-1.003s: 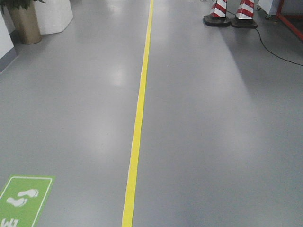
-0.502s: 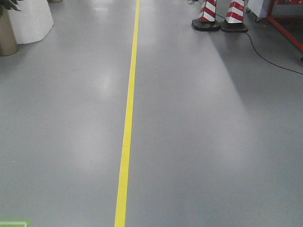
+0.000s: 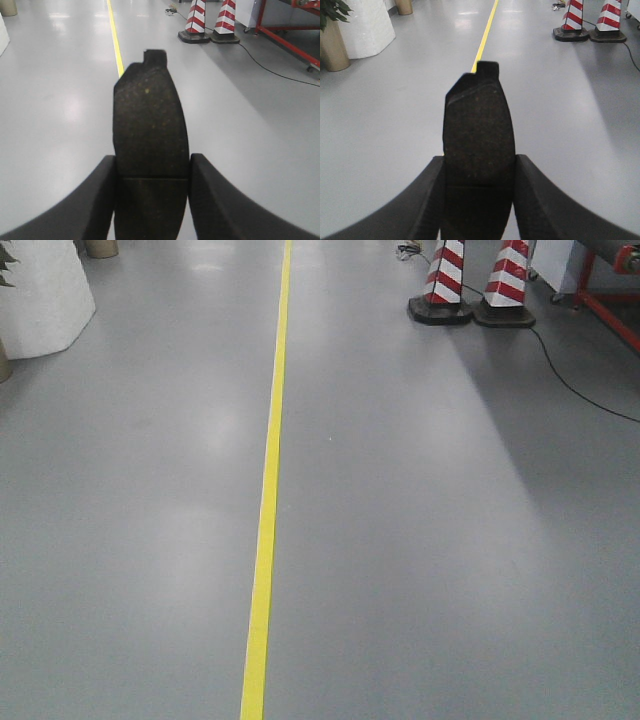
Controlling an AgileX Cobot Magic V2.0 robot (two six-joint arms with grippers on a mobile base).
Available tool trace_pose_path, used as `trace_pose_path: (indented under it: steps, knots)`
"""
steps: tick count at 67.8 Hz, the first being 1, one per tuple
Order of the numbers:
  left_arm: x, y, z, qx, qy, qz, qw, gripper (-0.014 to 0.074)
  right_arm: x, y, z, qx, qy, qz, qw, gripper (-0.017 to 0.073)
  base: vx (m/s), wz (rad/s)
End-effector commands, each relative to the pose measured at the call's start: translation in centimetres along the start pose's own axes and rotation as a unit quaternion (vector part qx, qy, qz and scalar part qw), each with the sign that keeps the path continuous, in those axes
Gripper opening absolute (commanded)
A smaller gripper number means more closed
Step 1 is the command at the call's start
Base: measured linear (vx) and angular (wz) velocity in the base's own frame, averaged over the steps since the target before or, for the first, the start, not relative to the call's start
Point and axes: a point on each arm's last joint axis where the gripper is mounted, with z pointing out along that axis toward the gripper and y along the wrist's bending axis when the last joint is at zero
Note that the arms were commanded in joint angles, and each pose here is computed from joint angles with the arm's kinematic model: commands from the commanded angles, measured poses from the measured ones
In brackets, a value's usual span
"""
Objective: Move and align brake pads A on conveyor
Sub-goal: 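Drive the base to the conveyor holding pads in both grippers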
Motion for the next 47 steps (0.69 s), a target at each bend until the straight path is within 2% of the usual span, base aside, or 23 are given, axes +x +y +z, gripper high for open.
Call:
trace_pose_path:
  steps: [1,47]
  knots:
    - [-1.70,-0.02,-0.32,0.000,-0.057,-0.005,0.998,-0.0006,-1.79,0.06,-0.41,0.001,-0.060,-0.006,0.998,-0.0007,0.67,0.05]
    - [-1.70,-0.02,-0.32,0.000,-0.057,-0.005,0.998,-0.0006,-1.79,0.06,-0.41,0.001,-0.060,-0.006,0.998,-0.0007,0.66,0.01]
